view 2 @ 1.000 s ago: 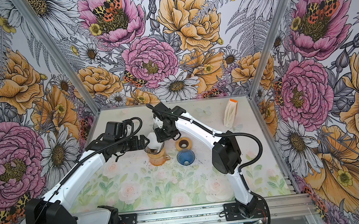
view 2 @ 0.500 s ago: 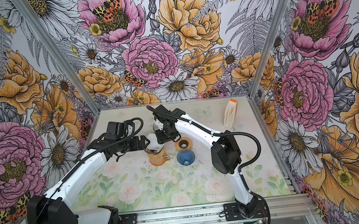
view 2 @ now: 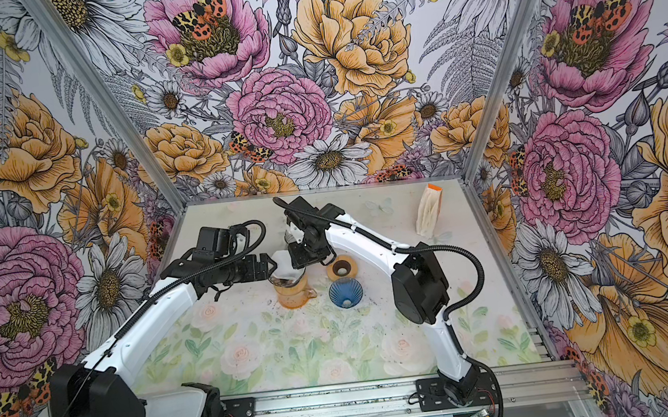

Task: Place the coffee filter in the dripper
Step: 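Lower the filter into the dripper cone with the right gripper, then press the filter down inside the dripper with the right gripper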

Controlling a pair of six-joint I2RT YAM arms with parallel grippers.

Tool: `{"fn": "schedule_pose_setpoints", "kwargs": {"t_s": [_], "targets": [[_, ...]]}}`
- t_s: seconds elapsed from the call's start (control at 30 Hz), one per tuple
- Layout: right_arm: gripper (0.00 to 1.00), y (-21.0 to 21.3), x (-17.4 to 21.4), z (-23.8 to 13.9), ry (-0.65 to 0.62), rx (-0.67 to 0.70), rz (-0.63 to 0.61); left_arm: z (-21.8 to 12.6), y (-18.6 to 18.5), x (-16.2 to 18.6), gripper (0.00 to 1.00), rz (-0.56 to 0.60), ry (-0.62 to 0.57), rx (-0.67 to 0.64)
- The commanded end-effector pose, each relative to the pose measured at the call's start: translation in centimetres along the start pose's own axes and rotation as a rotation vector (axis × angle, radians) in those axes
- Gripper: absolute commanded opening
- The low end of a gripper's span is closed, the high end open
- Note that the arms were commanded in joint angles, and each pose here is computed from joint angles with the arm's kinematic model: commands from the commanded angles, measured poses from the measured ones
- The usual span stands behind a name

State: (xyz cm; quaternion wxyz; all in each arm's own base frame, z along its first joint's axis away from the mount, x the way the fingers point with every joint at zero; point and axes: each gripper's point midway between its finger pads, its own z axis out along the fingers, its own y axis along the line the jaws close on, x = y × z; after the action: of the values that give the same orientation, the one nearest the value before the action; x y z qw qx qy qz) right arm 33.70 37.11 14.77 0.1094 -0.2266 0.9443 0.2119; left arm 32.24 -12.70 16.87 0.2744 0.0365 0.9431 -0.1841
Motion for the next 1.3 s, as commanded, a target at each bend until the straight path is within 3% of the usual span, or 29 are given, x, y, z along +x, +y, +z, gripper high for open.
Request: {"fn": "schedule_pose_setpoints", "kwargs": {"t_s": [0.0,0.6,0.83,1.27], "targets": [[0.46,1.1,-0.6,-1.1,-0.041,-0.034,-0.007,-1.4,0.2,-1.0,0.95,0.015,-0.038,0.003],[0.46,1.7,-0.9,-1.6,-0.068,-0.06,-0.021,-2.0,-1.2,-2.2,0.93,0.014,-0.055,0.065],[0.47,1.7,-0.9,-1.9,-0.078,-0.055,-0.024,0.0,-2.0,-1.4,0.83,0.027,0.011,0.068],[0.47,1.1,-0.9,-2.5,-0.096,-0.019,-0.032,1.0,-1.6,-1.2,0.75,0.024,0.033,0.042]]}}
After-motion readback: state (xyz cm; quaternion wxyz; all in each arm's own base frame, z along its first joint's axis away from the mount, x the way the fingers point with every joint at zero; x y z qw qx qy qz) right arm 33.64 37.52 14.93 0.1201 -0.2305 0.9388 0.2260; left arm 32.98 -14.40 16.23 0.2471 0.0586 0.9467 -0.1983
